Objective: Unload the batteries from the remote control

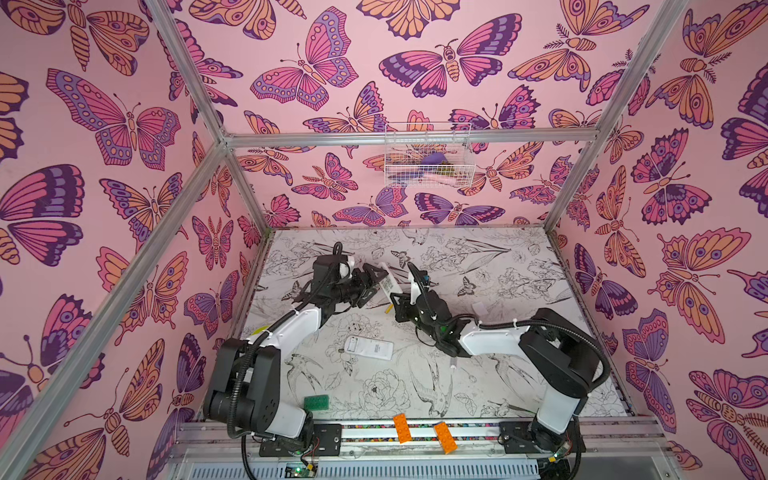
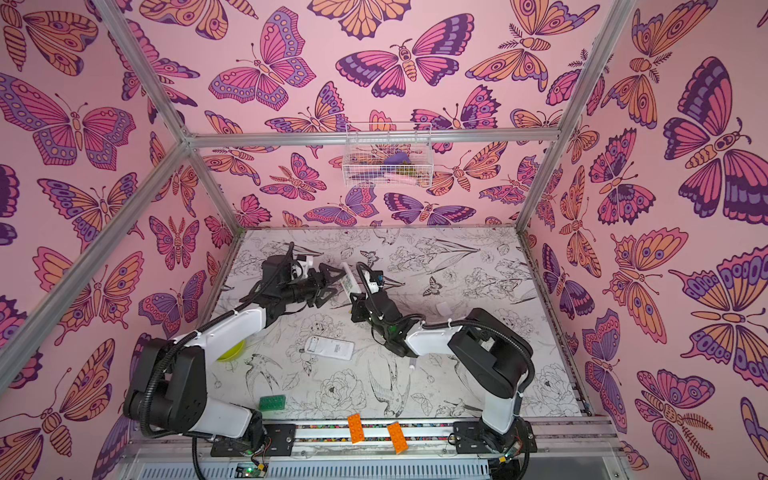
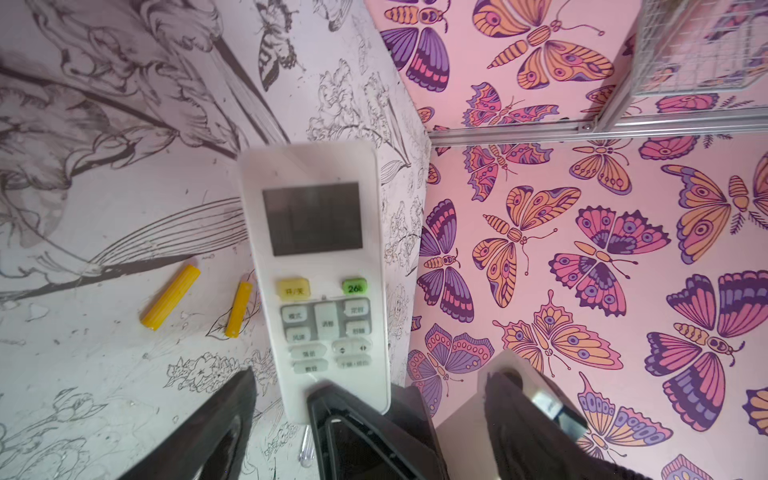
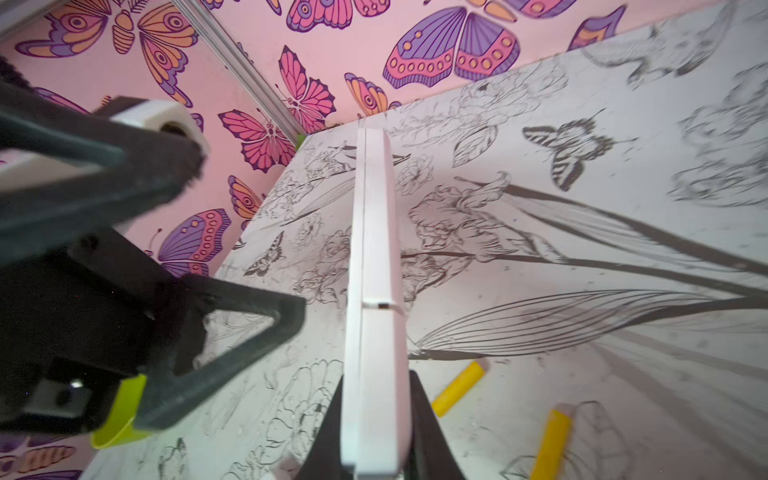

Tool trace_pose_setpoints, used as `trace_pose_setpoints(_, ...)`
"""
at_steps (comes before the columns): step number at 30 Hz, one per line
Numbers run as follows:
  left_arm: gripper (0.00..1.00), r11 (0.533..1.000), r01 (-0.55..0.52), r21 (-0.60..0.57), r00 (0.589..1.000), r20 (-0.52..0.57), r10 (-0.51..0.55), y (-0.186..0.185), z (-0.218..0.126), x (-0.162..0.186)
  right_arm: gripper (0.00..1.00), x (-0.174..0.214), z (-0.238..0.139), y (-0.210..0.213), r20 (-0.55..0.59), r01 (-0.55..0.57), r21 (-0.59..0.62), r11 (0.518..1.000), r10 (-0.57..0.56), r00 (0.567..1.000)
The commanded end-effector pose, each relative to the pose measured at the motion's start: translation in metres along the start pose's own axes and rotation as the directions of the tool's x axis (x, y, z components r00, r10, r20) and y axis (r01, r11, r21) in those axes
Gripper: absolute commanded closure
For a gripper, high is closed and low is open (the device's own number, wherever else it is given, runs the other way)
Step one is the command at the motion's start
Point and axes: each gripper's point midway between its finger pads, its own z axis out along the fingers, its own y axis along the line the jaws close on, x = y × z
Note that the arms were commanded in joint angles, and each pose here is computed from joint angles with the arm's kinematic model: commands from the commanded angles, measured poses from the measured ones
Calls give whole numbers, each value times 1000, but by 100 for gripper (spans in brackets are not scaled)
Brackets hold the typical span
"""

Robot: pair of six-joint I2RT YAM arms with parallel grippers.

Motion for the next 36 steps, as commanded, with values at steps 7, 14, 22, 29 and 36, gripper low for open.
trace_pose_setpoints(7, 13, 979, -181, 95, 983, 38, 178, -47, -28, -23, 97, -78, -68, -18, 129, 418, 200, 886, -447, 885)
trace_pose_setpoints(14, 13, 965, -203, 166, 979, 10, 204, -67, -33, -18, 97, -94, -95, -18, 61, 708, 268, 654, -745, 664)
trace_pose_setpoints(22, 6, 949, -218, 227, 971, -47, 234, -81, -26, 2, 97, -106, -110, -2, -3, 853, 444, 273, -952, 306)
trace_pose_setpoints(29, 5, 951, -225, 211, 967, -73, 245, -74, -14, 14, 97, -94, -104, 24, -95, 842, 539, -30, -995, 26)
trace_pose_setpoints(36, 10, 962, -216, 167, 972, -60, 229, -59, -7, 13, 98, -70, -84, 45, -124, 833, 535, -142, -988, -89)
